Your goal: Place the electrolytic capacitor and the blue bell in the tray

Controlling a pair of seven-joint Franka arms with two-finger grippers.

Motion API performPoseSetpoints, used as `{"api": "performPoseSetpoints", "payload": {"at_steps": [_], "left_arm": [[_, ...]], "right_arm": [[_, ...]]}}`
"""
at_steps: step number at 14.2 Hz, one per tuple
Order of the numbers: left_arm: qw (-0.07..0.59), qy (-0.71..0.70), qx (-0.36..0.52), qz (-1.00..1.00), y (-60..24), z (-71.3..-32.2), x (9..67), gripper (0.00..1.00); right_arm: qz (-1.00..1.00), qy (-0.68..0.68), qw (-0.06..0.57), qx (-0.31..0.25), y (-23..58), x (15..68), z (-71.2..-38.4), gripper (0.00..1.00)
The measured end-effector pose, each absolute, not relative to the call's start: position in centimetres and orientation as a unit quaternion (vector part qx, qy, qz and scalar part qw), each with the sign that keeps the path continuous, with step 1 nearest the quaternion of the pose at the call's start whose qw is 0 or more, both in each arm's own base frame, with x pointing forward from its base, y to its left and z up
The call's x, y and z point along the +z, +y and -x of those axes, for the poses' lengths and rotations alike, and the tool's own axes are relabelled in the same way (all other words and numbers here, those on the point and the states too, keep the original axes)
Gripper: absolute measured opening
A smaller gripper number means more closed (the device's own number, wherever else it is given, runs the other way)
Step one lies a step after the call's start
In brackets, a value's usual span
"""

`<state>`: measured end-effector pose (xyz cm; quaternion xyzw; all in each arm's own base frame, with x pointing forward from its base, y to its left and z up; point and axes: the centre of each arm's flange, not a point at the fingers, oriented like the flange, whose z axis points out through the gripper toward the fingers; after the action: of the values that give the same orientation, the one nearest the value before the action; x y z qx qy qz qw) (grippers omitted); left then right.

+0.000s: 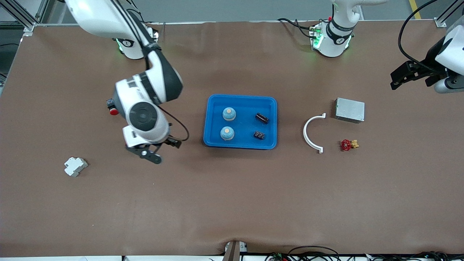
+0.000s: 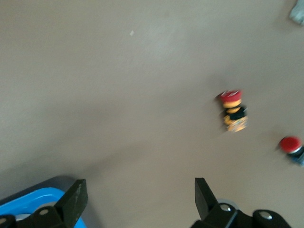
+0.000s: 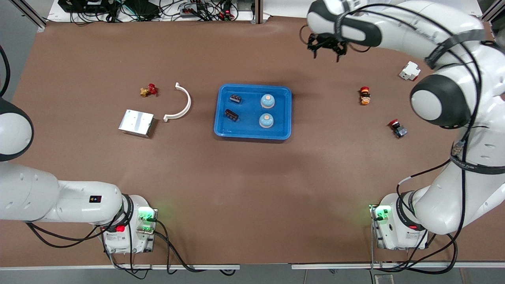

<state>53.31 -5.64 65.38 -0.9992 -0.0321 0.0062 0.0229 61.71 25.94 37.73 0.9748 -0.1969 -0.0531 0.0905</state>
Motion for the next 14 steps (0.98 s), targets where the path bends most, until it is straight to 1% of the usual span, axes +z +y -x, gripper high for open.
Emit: {"api": "performPoseSetpoints", "payload": {"at_steps": [3,9,11,14], "left_arm": [[0.023,-0.034,0.006,0.999,-5.5,-53.3,65.4,1.0],[0.023,-0.034,0.006,0.999,-5.4,-53.3,65.3,1.0],[0.023,-0.034,0.006,0.999,-5.4,-53.3,65.3,1.0],[0.023,-0.034,0.006,0.999,-5.4,-53.3,65.3,1.0]], "right_arm": [[-0.984,-0.156,0.075,-0.051,20.2,41.9,-61.9,1.0],[-0.994,-0.087,0.054,-0.039,10.4,49.5,-61.0,1.0],[-0.996,-0.066,0.048,-0.032,7.1,51.0,-61.0,1.0],[-0.998,-0.037,0.044,-0.029,2.4,51.8,-61.1,1.0]]}}
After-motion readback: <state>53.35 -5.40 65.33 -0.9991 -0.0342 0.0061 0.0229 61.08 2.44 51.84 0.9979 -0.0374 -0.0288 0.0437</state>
